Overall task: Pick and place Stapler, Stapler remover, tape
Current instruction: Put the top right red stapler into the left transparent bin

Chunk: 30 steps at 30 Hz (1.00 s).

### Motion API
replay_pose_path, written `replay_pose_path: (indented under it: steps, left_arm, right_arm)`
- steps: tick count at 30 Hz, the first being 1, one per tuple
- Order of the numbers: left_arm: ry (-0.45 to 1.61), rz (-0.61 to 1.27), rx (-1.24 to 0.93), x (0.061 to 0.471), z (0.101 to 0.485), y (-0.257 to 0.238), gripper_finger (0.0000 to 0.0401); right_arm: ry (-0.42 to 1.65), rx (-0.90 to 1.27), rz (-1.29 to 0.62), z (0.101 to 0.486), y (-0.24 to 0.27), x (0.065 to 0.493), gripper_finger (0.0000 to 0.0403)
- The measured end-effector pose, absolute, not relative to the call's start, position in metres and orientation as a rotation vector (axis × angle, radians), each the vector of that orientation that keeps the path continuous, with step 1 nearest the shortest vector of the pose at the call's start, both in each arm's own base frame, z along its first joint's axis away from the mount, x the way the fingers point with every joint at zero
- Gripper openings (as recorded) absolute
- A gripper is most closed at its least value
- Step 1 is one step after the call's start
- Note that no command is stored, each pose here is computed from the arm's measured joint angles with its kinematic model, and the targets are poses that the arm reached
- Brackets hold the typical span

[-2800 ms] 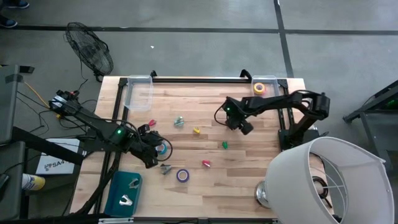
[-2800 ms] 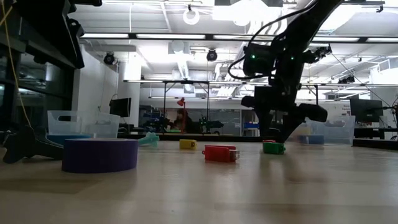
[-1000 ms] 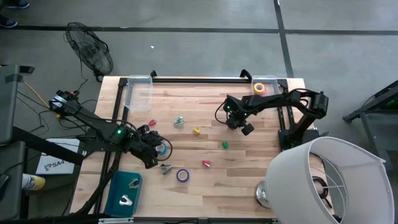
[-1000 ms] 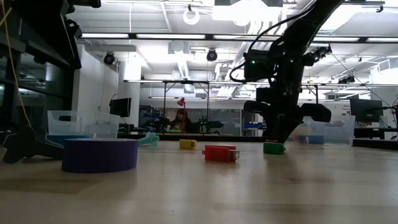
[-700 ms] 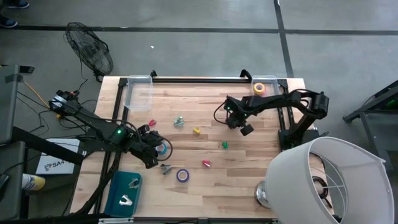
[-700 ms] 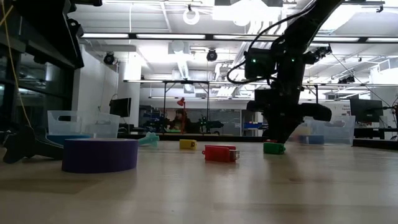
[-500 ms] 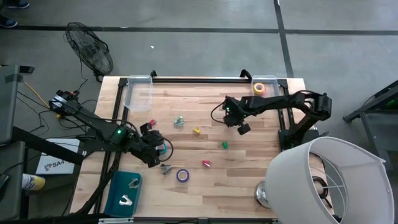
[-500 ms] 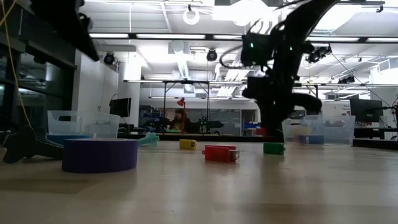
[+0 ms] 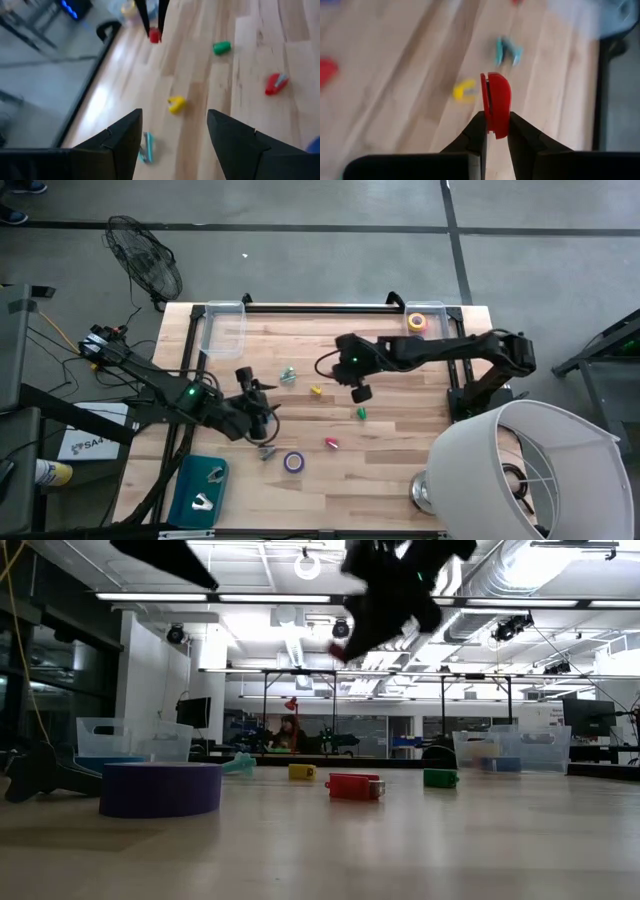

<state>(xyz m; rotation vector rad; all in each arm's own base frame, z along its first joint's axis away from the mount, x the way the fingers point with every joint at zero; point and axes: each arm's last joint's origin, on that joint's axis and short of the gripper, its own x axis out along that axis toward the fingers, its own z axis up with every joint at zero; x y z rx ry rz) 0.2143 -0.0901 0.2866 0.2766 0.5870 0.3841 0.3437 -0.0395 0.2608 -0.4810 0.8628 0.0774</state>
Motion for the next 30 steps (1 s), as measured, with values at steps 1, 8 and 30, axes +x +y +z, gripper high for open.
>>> replay_pose_path:
  steps: [1,8,30]
  left_arm:
    - [0.572,0.385,0.292,0.215,0.288,-0.091,0.0218]
    - [0.479,0.404,0.355,0.229,0.300,-0.081,0.0218]
    - [0.392,0.267,0.418,0.261,0.312,-0.033,0.0218]
  right_arm:
    - [0.832,-0.487,0.078,0.270,-0.035,0.347,0.0044]
    - [0.656,-0.468,0.049,0.315,-0.014,0.361,0.0044]
    - [0.586,-0.346,-0.037,0.320,-0.001,0.371,0.0043]
